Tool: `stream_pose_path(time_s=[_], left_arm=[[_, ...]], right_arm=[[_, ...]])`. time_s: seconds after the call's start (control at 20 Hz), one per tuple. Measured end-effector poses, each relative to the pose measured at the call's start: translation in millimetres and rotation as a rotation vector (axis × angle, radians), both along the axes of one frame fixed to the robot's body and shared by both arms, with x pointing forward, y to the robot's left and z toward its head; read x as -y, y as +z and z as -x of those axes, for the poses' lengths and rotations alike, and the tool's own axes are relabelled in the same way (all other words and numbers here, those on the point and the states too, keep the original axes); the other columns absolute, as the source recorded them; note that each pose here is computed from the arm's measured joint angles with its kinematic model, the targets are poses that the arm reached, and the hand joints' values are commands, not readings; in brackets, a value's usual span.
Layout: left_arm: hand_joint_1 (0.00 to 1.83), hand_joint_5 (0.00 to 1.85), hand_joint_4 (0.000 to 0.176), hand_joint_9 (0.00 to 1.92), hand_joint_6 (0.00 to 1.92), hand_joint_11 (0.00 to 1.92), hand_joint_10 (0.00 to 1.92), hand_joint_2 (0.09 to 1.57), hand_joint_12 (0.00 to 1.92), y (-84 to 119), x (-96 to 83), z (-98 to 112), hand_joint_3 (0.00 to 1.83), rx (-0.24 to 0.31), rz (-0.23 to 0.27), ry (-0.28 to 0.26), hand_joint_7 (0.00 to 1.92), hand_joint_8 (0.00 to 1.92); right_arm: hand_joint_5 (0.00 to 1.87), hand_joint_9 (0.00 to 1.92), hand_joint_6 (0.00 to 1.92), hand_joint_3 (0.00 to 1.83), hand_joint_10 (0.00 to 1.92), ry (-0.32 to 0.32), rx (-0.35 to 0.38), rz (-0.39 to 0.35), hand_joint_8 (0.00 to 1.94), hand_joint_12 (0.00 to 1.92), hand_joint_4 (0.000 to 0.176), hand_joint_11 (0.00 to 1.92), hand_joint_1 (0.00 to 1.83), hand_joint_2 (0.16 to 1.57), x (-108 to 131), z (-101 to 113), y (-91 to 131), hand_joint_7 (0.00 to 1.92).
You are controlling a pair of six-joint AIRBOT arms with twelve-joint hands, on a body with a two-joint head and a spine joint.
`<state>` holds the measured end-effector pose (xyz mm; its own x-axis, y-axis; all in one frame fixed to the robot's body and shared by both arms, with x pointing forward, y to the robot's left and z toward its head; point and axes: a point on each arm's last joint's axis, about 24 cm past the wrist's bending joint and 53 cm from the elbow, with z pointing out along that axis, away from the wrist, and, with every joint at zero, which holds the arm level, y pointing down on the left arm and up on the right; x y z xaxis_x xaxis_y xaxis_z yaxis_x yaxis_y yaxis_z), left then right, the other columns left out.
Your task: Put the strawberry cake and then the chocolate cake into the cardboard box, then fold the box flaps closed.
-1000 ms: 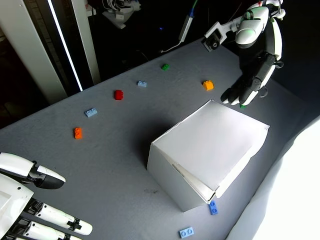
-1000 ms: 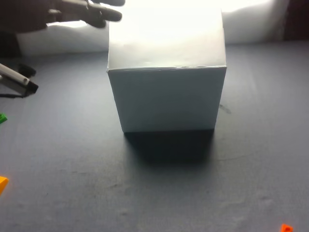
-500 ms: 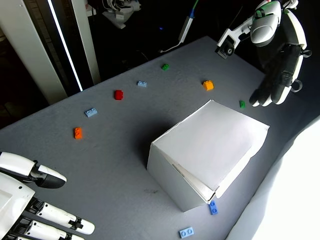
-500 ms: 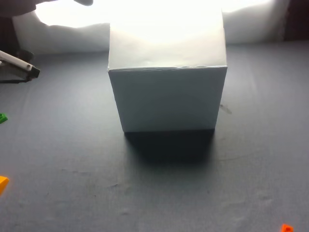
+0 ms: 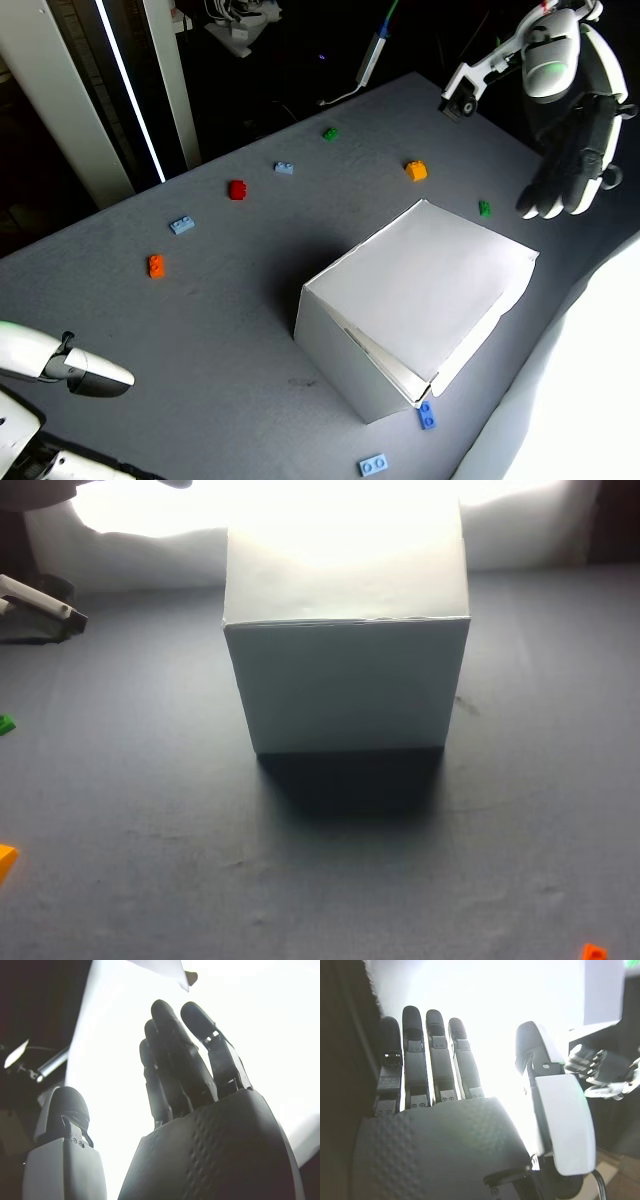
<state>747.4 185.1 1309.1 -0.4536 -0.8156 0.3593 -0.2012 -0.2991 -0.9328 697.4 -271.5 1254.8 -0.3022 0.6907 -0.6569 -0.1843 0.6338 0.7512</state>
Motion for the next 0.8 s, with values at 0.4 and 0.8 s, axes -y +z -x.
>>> stream_pose_path(time_s=[0.4,0.8], left_arm=[[0.53,0.57,0.000,0.79,0.00,0.21,0.00,1.08,1.30,-3,47.0,6,0.00,-0.019,-0.053,-0.153,0.70,0.00],[0.54,0.56,0.000,0.78,0.00,0.20,0.00,1.08,1.29,-11,62.9,0,0.00,-0.061,-0.038,-0.200,0.69,0.00]], right_arm=[[0.31,0.31,0.00,0.00,0.32,0.004,0.004,0.005,0.00,1.22,0.000,0.00,0.25,1.29,-2,0,0,0.37],[0.31,0.31,0.00,0.00,0.33,0.007,0.027,0.022,0.00,1.23,0.000,0.00,0.25,1.29,-2,0,4,0.37]])
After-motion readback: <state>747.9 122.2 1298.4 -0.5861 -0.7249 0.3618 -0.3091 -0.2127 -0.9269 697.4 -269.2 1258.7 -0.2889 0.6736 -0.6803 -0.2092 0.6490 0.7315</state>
